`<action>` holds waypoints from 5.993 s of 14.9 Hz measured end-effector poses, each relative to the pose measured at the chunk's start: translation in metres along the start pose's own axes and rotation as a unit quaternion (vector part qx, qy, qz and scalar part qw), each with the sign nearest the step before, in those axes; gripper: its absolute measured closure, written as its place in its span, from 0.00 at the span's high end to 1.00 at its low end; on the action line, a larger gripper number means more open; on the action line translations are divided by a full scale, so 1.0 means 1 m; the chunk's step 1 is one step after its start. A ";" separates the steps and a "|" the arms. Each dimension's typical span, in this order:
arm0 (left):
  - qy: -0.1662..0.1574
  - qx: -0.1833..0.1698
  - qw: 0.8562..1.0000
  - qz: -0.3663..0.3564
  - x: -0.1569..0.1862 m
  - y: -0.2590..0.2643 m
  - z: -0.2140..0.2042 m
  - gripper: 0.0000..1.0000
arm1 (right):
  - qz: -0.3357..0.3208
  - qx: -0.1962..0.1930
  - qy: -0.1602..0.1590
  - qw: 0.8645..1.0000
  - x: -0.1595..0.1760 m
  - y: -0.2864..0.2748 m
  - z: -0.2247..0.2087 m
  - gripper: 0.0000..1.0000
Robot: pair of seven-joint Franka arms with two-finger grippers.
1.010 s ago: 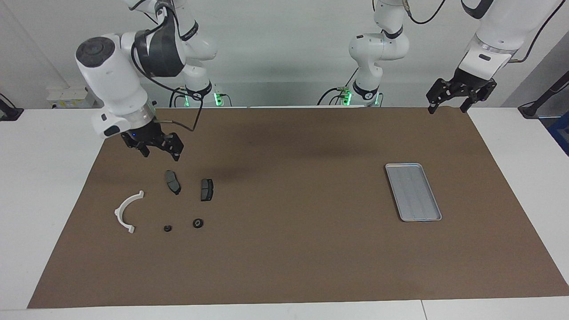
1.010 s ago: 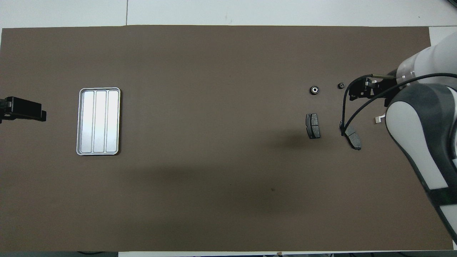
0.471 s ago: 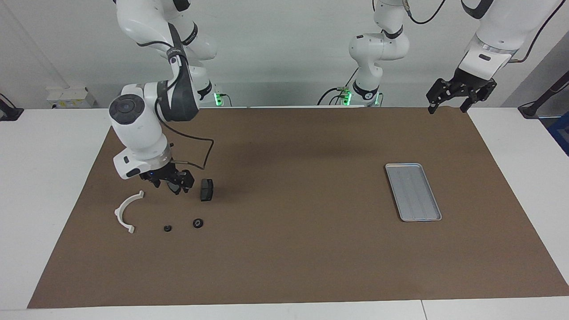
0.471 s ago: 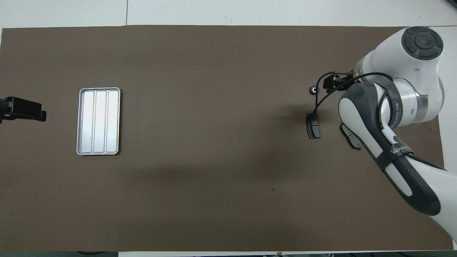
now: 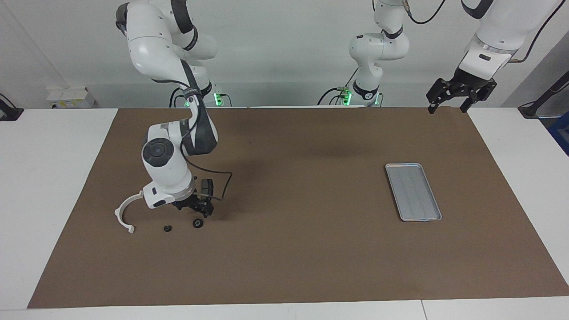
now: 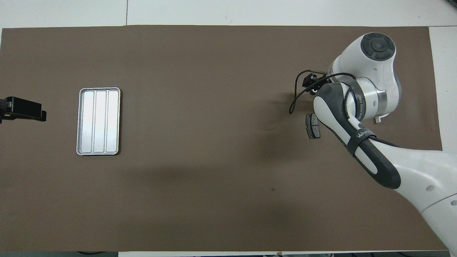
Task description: Pick bearing gear from pile to tray
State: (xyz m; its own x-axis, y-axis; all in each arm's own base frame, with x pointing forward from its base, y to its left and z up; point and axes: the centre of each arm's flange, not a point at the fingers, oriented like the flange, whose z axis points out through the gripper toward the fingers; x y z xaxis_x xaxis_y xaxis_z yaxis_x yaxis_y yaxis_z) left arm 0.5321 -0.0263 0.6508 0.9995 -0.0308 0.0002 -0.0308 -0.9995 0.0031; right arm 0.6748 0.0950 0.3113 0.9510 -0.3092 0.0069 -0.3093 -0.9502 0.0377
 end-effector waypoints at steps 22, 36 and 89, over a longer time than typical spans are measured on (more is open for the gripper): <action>0.000 0.000 1.000 0.000 0.000 0.000 0.000 1.00 | 0.000 -0.001 0.026 1.000 0.017 0.000 0.024 0.36; 0.000 0.000 1.000 0.000 0.000 0.000 0.000 1.00 | -0.002 -0.027 -0.056 0.998 -0.046 -0.081 -0.158 0.36; 0.000 0.000 1.000 -0.002 0.000 0.000 0.000 1.00 | -0.038 -0.006 0.012 0.999 0.046 0.075 -0.025 1.00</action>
State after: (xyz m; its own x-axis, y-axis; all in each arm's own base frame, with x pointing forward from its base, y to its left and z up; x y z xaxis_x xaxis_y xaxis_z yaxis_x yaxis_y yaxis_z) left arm 0.5321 -0.0263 0.6508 0.9996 -0.0272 0.0002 -0.0272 -0.9996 0.0031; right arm 0.6952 0.0101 0.3397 0.9714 -0.2359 0.0284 -0.2371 -0.9702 0.0503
